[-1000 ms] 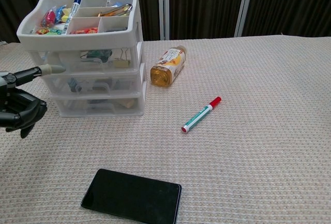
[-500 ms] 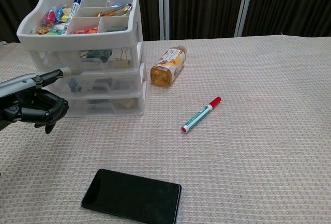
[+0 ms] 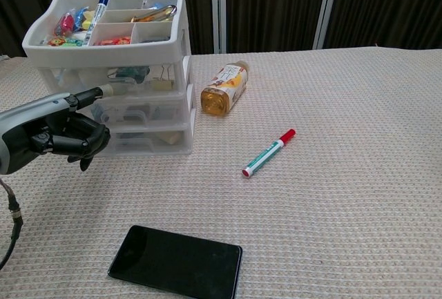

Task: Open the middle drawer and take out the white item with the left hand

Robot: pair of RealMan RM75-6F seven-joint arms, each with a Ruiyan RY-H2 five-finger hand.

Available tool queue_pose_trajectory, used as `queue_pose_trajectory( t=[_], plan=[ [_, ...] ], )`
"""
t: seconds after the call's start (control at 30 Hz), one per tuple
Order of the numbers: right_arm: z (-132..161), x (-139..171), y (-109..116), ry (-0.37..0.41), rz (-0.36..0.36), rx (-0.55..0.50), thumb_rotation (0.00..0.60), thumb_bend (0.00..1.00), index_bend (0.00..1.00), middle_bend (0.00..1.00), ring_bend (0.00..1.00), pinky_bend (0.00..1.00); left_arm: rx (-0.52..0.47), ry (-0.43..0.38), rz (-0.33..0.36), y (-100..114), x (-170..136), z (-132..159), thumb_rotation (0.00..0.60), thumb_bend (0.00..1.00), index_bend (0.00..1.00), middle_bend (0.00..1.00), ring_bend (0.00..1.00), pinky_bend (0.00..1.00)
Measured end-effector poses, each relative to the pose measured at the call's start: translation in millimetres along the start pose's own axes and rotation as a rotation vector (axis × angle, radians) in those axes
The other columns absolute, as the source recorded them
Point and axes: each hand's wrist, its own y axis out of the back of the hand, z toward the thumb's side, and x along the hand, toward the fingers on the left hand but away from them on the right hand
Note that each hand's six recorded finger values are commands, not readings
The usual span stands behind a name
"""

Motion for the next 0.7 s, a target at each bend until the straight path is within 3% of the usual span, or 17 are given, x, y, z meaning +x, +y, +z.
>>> queue_pose_trajectory(
  t=[0.7],
  plan=[
    [2,0,-6,0.007,0.015,0.013,0.6,0.02,0.0,0.0,0.0,0.0,-0.088,-0.05,-0.032,-13,12,7,0.6,0.75,0.0,0.77,0.8,0.64]
  ],
)
